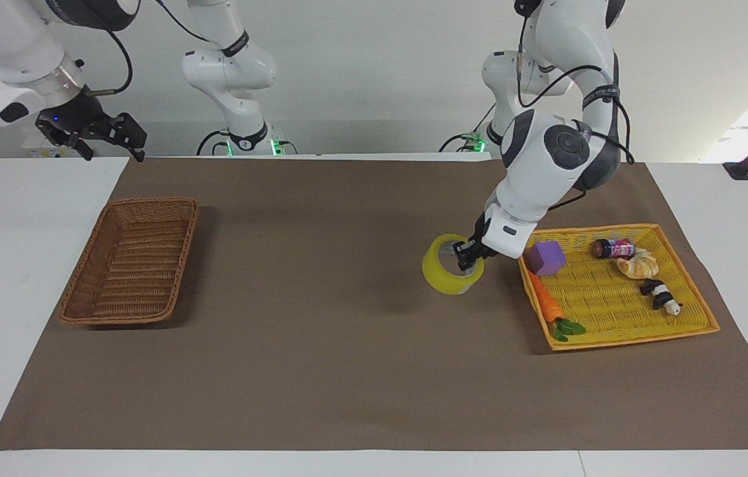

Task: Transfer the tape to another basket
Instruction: 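Lift the tape roll with the left gripper toward the table center, then reach the right gripper toward the tape roll held by the left gripper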

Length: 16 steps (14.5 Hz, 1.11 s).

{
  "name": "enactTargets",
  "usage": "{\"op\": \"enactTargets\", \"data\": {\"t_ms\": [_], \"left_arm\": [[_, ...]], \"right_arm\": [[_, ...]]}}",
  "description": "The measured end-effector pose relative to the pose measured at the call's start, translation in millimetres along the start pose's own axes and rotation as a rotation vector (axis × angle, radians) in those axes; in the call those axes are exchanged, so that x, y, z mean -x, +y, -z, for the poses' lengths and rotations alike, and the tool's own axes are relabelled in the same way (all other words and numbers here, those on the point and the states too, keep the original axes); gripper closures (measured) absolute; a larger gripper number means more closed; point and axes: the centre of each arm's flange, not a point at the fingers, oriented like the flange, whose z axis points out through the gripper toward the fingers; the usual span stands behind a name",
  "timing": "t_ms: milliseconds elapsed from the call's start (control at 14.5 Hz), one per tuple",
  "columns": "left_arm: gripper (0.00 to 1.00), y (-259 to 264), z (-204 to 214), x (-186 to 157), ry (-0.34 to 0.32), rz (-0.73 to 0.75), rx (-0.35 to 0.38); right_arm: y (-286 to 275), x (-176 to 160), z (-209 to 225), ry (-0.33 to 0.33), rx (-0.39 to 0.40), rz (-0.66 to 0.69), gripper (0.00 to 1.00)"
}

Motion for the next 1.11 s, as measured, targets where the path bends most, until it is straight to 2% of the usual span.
{"op": "enactTargets", "data": {"t_ms": [69,277,553,623,899,1107], "left_arm": [[0.79,-0.2,-1.4,0.6,-0.002,0.000,-0.001],[0.79,5.6,-1.6,7.2,-0.004,-0.012,0.000],[0.79,9.6,0.2,11.0,0.001,-0.019,0.004],[0.79,9.6,0.6,10.7,0.002,-0.015,0.006],[0.79,10.6,0.9,11.0,0.004,0.001,0.010],[0.79,16.8,-1.3,17.1,0.000,-0.010,0.009]], "right_arm": [[-5.0,-3.2,-2.2,0.023,-0.077,0.034,0.00],[-33.4,-19.1,-28.1,0.071,-0.375,0.079,0.00],[-72.0,-51.7,-94.6,0.110,-0.775,0.014,0.00],[-89.5,-62.7,-110.8,0.139,-0.842,0.001,0.00],[-209.2,-89.1,-169.2,0.187,-1.109,-0.071,0.00],[-281.9,-90.3,-213.9,0.209,-1.162,-0.115,0.00]]}}
